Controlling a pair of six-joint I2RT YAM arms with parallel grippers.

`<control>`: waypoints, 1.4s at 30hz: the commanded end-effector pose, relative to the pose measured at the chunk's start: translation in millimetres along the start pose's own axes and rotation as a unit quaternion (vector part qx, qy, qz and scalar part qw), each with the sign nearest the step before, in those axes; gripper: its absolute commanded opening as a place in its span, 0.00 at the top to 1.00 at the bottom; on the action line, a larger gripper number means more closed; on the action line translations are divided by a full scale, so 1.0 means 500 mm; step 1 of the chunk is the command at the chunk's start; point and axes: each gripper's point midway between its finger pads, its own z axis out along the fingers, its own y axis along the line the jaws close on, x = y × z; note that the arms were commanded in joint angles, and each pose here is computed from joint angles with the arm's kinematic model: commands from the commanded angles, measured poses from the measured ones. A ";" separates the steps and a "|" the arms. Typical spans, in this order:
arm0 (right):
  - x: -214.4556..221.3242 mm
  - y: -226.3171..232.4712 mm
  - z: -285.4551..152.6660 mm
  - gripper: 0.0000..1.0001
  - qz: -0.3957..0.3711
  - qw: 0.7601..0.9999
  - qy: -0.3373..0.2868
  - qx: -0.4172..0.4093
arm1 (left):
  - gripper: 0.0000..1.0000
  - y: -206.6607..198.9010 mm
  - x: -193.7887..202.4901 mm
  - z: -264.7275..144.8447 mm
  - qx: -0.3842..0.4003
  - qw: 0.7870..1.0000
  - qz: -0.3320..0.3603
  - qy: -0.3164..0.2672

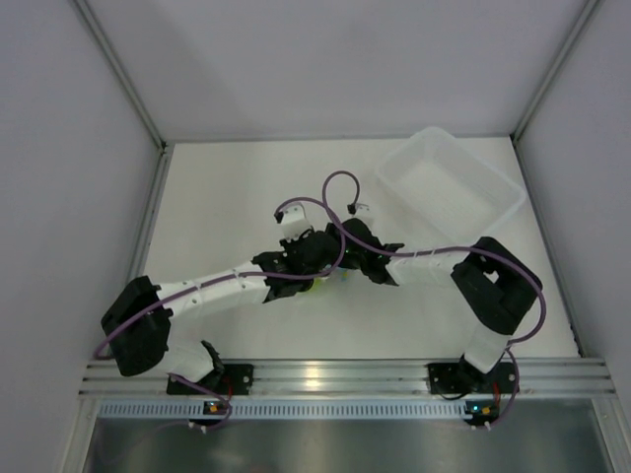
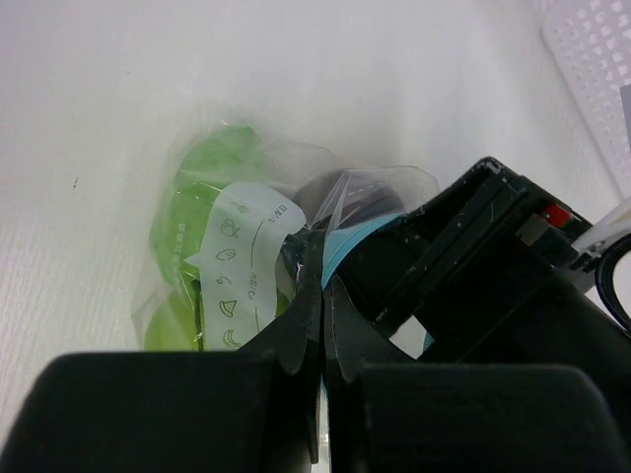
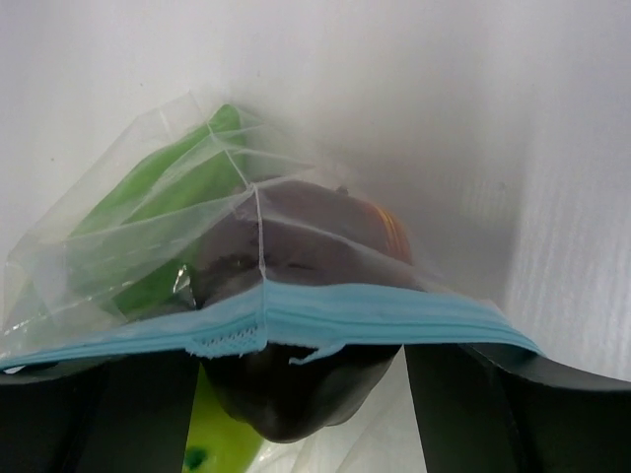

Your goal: Open the zip-top bag and remove the fake food

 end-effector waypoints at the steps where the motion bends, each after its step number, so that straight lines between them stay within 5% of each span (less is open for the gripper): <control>1: -0.028 -0.004 -0.046 0.48 -0.041 0.999 -0.018 0.010 | 1.00 -0.021 -0.028 0.003 0.014 1.000 -0.017 -0.018; 14: -0.020 0.006 -0.131 0.48 -0.121 0.992 0.011 -0.027 | 1.00 -0.007 -0.083 0.016 -0.013 0.998 0.006 -0.056; 24: -0.112 0.027 -0.232 0.48 -0.151 0.987 -0.032 -0.045 | 1.00 -0.012 -0.055 0.031 -0.005 1.000 0.017 -0.026; 37: -0.374 -0.189 -0.284 0.48 -0.084 0.982 -0.128 0.108 | 1.00 -0.025 -0.038 0.027 0.016 1.000 0.021 0.000; 42: -0.468 -0.338 -0.281 0.46 -0.035 0.967 -0.133 0.213 | 1.00 -0.043 -0.049 0.016 0.035 0.999 0.024 0.004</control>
